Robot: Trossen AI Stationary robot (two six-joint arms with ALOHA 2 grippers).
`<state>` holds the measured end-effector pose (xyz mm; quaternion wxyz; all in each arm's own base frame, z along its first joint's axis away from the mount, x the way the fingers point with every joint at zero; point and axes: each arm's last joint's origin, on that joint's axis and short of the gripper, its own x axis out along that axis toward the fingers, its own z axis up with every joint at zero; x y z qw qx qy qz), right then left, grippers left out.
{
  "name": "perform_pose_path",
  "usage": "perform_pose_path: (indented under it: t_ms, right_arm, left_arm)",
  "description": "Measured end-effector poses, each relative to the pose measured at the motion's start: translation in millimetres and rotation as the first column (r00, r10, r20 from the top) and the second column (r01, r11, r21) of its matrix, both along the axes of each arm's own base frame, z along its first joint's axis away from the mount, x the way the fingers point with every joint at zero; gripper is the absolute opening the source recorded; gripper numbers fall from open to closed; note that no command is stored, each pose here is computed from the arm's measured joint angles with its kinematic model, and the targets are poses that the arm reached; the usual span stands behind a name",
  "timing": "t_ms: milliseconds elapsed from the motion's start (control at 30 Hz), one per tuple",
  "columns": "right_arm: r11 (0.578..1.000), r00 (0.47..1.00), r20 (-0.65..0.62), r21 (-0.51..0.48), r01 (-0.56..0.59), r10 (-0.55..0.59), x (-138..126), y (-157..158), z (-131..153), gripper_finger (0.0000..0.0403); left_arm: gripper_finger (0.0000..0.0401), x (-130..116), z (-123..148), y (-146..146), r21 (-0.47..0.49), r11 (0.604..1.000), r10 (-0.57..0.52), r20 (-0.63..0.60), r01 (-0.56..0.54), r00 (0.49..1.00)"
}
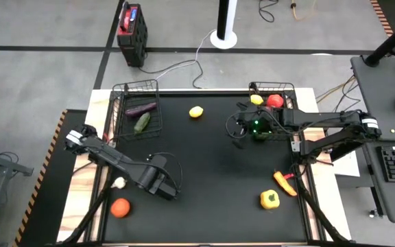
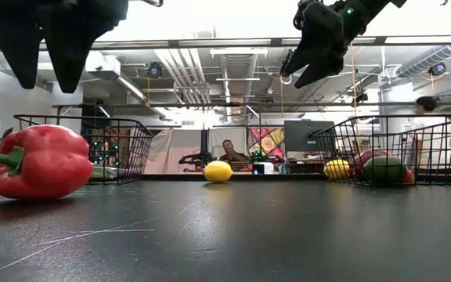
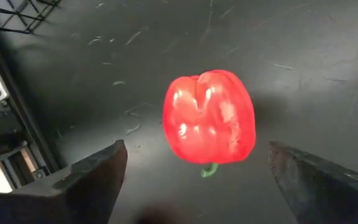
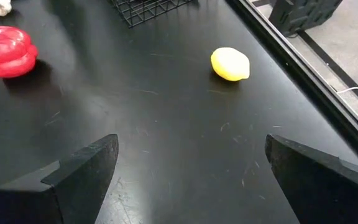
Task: Sort produce into baskets
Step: Put the red bell pepper into the left wire basket
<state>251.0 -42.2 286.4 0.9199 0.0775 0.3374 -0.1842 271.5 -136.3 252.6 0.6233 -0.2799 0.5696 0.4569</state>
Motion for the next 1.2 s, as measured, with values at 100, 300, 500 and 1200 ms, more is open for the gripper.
perform_pose_path:
  t_ms: [100, 300, 500, 1200]
  right_arm:
    - [1.0, 1.0, 0.0, 0.0, 0.0, 0.0, 0, 0, 0, 0.0396]
    - [1.0, 1.0, 0.0, 0.0, 0.0, 0.0, 0, 0, 0, 0.0396]
    - [1.0, 1.0, 0.0, 0.001, 0.0, 0.0, 0, 0, 0, 0.0396]
    - [1.0, 1.0, -0.001, 0.001, -0.003, 0.003, 0, 0, 0, 0.0396]
  left_arm:
    - [0.0369, 1, -3, -1, -0.017, 1.0, 0.004, -0.02, -0.004, 1.0]
    - [0.0389, 4, -6, -3, -0.034, 0.999, 0.005, -0.007, -0.005, 1.0]
    - [0.0389, 7, -7, -5, -0.06, 0.998, 0.006, 0.019, -0.005, 1.0]
    - [0.0384, 4, -45, 7, -0.093, 0.996, -0.003, -0.014, 0.002, 1.0]
